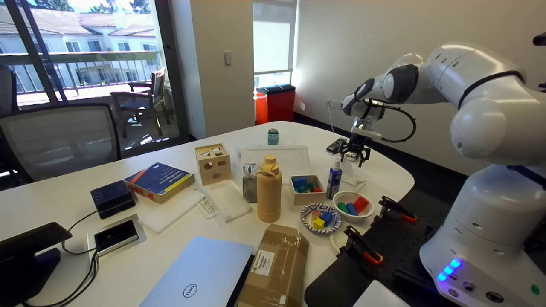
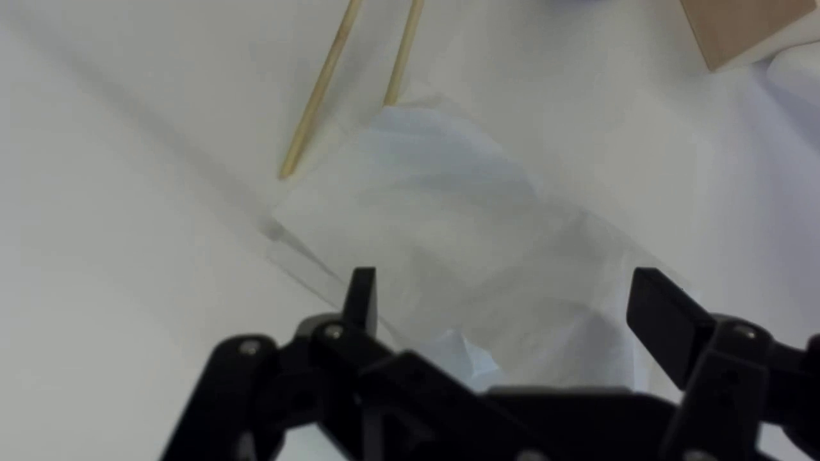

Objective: Unfold the paper towel

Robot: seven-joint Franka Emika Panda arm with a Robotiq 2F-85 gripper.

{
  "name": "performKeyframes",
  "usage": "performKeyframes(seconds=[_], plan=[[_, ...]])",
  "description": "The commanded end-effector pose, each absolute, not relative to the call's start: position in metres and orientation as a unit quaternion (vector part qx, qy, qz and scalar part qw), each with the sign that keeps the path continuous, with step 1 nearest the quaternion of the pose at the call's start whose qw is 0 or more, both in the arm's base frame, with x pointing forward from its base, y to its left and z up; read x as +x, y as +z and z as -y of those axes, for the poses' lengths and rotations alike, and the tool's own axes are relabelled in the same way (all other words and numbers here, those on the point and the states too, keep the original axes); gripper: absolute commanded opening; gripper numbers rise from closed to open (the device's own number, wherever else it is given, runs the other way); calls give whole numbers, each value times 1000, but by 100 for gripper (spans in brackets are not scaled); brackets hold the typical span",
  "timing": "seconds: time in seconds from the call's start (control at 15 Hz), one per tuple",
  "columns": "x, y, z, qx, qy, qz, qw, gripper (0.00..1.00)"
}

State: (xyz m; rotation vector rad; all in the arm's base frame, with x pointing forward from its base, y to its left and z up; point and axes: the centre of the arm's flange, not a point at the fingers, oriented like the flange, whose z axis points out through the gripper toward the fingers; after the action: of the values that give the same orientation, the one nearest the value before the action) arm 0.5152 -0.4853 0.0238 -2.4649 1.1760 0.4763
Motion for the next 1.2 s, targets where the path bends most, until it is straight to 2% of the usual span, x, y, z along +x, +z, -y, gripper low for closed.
performKeyframes(seconds=[0.0, 0.2, 0.27, 0.33, 0.47, 1.0, 1.13], plan=[[542, 13, 515, -882, 172, -396, 190, 100], [547, 10, 519, -884, 170, -395, 184, 100], [549, 9, 517, -885, 170, -393, 182, 97], [550, 8, 516, -887, 169, -390, 180, 74], [553, 6, 514, -890, 166, -388, 174, 69], [562, 4, 505, -895, 151, -384, 170, 6], [563, 5, 505, -895, 151, -384, 172, 0]])
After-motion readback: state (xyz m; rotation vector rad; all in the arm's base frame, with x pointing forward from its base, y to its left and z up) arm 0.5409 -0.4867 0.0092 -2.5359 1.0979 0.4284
